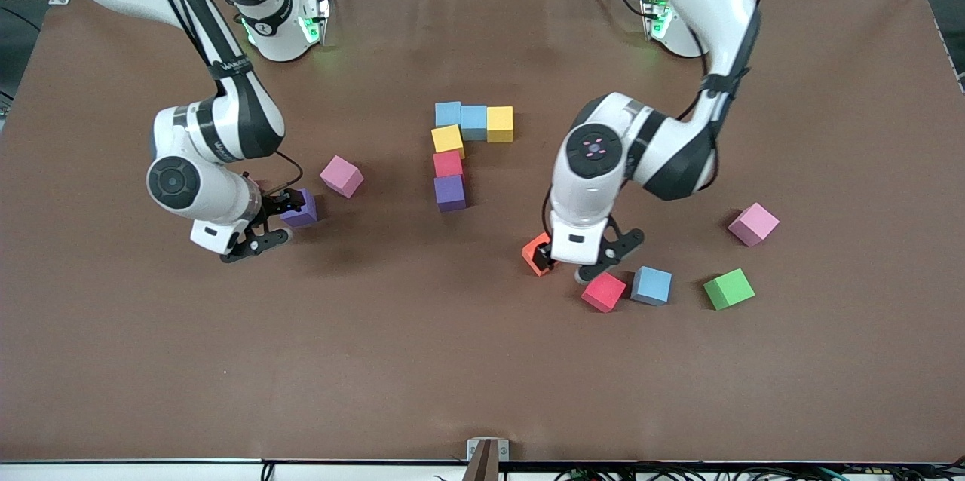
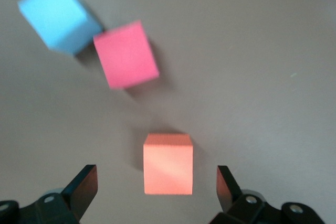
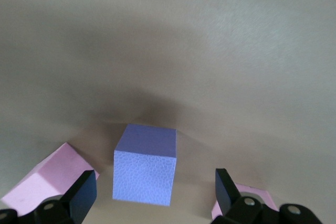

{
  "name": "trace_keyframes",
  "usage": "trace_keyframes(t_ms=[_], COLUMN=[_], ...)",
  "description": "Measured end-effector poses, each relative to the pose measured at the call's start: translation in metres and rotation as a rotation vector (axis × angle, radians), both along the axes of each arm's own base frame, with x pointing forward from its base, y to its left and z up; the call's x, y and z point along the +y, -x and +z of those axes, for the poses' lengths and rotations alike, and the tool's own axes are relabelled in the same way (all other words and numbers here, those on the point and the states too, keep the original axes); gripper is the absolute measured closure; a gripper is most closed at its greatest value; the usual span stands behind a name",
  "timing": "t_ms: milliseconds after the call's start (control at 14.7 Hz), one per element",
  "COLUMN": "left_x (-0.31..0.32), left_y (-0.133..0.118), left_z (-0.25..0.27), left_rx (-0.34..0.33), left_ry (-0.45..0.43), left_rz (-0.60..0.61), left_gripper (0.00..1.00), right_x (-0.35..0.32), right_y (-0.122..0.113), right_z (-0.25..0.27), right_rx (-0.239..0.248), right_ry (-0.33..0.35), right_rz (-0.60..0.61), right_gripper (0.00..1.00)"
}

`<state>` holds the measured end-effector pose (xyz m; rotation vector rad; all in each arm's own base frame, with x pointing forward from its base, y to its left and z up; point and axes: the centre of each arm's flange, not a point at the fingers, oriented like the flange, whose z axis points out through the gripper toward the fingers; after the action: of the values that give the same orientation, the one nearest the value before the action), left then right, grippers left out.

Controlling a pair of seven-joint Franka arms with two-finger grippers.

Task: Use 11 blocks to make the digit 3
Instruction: 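Reach the right gripper to purple while the left gripper reaches the orange cube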

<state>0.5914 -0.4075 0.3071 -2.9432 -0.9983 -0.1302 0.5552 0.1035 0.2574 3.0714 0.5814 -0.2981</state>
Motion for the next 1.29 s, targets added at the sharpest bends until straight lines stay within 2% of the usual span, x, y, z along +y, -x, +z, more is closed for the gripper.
trace_keyframes(t_ms=[136,340,1088,1224,1292], left_x=[-0.014,-0.016,-0.013,-0.013,-0.013], left_y=[0.011,0.013,0.001,0.001,0.002], left_z=[-0.034,-0.06,-0.075,-0.083,-0.088], left_rx=[0.031,0.049,0.035,0.035,0.042], left_ry=[-0.022,-0.036,0.038,0.038,0.04], left_rz=[0.023,0.047,0.103,0.093,0.078], left_gripper=[0.0,0.0,0.0,0.0,0.0], right_x=[-0.001,-0.001,-0.004,-0.004,-0.004], right_y=[0.009,0.015,0.037,0.04,0.041], right_z=[-0.013,-0.022,-0.05,-0.057,-0.06], right_rx=[-0.007,-0.027,-0.057,-0.056,-0.056], right_ry=[-0.003,-0.008,-0.019,-0.02,-0.021], right_rz=[0.001,0.002,0.004,0.004,0.004], right_gripper=[0.0,0.0,0.0,0.04,0.12])
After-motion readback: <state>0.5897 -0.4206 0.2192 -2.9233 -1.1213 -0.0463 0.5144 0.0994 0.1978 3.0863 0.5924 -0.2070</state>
